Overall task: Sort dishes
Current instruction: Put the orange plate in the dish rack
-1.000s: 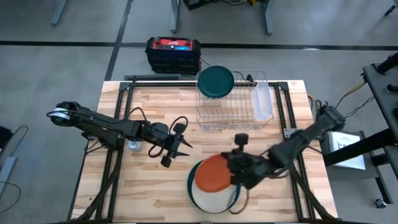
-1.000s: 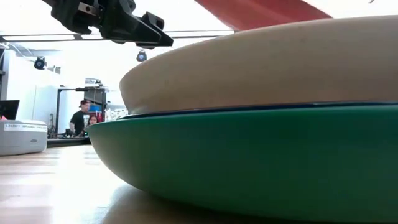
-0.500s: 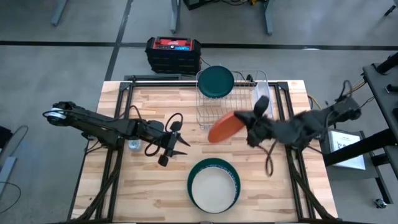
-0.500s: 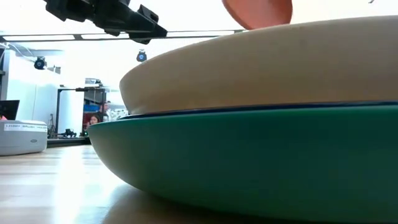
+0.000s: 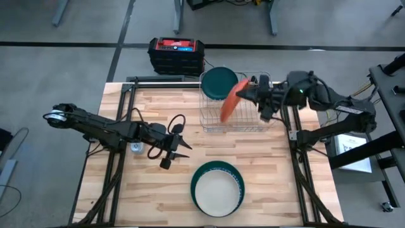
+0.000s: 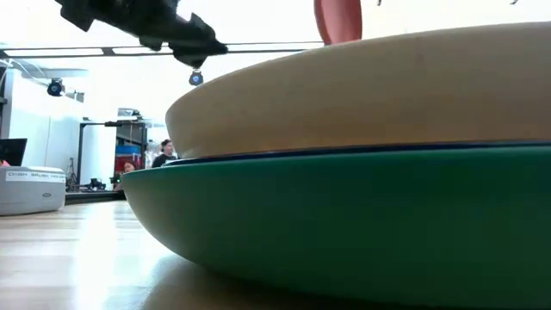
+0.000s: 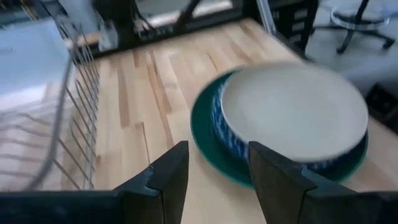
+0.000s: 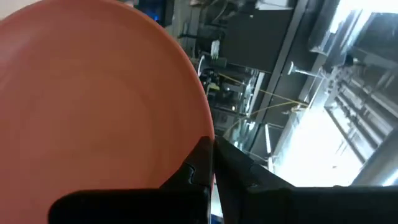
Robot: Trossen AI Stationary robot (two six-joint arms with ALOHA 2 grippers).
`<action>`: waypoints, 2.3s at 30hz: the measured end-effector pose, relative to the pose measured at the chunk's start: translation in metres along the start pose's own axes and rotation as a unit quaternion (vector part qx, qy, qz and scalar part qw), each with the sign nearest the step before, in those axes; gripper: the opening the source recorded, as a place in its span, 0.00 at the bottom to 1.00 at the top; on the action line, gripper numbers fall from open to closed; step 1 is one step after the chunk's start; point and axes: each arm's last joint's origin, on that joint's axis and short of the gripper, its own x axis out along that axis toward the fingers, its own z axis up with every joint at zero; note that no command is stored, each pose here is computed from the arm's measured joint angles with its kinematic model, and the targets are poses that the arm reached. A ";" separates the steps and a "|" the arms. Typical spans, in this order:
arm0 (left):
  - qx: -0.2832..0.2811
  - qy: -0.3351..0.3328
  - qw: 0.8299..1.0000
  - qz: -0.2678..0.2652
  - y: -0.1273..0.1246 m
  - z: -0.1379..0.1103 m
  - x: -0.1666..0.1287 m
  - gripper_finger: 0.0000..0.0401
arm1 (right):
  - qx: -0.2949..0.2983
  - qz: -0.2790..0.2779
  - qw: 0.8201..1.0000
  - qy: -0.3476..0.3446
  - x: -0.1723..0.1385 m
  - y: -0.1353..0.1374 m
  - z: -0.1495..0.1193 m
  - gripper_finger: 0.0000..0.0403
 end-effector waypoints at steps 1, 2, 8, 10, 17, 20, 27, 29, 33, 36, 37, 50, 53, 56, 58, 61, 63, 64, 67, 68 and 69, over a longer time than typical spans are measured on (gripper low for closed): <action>0.000 -0.005 1.000 0.001 0.000 0.003 -0.001 0.39 | -0.006 0.000 1.000 0.005 0.003 0.001 -0.005 0.00; -0.002 -0.008 1.000 0.001 0.001 0.005 -0.001 0.39 | -0.012 0.005 1.000 0.007 0.007 0.004 -0.009 0.00; -0.022 -0.014 1.000 0.005 0.001 0.007 -0.003 0.39 | -0.071 0.035 0.997 -0.016 0.029 0.021 -0.029 0.00; -0.035 -0.011 0.999 0.005 0.001 0.005 -0.002 0.39 | -0.086 0.040 0.995 -0.027 0.035 0.026 -0.034 0.00; -0.038 -0.010 0.999 0.004 0.000 0.004 -0.002 0.39 | -0.114 0.065 0.990 -0.051 0.053 0.043 -0.045 0.00; -0.036 -0.010 0.999 0.004 0.000 0.004 -0.002 0.39 | -0.114 0.075 0.989 -0.059 0.060 0.050 -0.048 0.00; -0.032 -0.007 0.999 0.022 0.001 0.004 -0.004 0.39 | -0.151 0.059 0.984 -0.071 0.074 0.055 -0.051 0.00; -0.032 -0.004 0.999 0.042 0.002 0.004 -0.007 0.39 | -0.158 0.056 0.983 -0.082 0.078 0.058 -0.052 0.00; -0.033 0.007 0.994 0.107 0.005 0.008 -0.021 0.39 | -0.168 0.033 0.979 -0.108 0.086 0.068 -0.056 0.00; -0.033 0.011 0.987 0.157 0.007 0.013 -0.032 0.39 | -0.179 0.016 0.977 -0.114 0.093 0.077 -0.062 0.00; -0.034 0.006 0.985 0.168 0.008 0.015 -0.036 0.39 | -0.181 0.013 0.976 -0.118 0.095 0.080 -0.065 0.00; -0.033 0.045 0.978 0.199 0.009 0.008 -0.038 0.39 | -0.194 0.009 0.971 -0.137 0.126 0.125 -0.083 0.00; -0.033 0.051 0.977 0.206 0.009 0.007 -0.037 0.39 | -0.195 0.018 0.971 -0.139 0.133 0.134 -0.086 0.00; -0.033 0.052 0.977 0.206 0.009 0.007 -0.036 0.39 | -0.204 0.024 0.968 -0.142 0.137 0.140 -0.087 0.00; -0.033 0.053 0.976 0.207 0.009 0.007 -0.036 0.39 | -0.202 0.027 0.968 -0.144 0.139 0.143 -0.087 0.00; -0.033 0.053 0.976 0.207 0.009 0.007 -0.036 0.39 | -0.198 0.032 0.968 -0.150 0.141 0.146 -0.087 0.00; -0.033 0.053 0.975 0.213 0.009 0.006 -0.036 0.39 | -0.193 0.027 0.967 -0.162 0.141 0.148 -0.088 0.00; -0.033 0.054 0.974 0.216 0.010 0.006 -0.036 0.39 | -0.192 0.025 0.967 -0.167 0.141 0.148 -0.088 0.00; -0.032 0.054 0.974 0.218 0.010 0.006 -0.036 0.39 | -0.186 0.033 0.967 -0.174 0.141 0.150 -0.087 0.00; -0.033 0.054 0.974 0.218 0.010 0.006 -0.036 0.39 | -0.183 0.038 0.966 -0.177 0.140 0.151 -0.086 0.00; -0.032 0.054 0.974 0.218 0.010 0.006 -0.036 0.39 | -0.180 0.042 0.966 -0.179 0.140 0.152 -0.086 0.00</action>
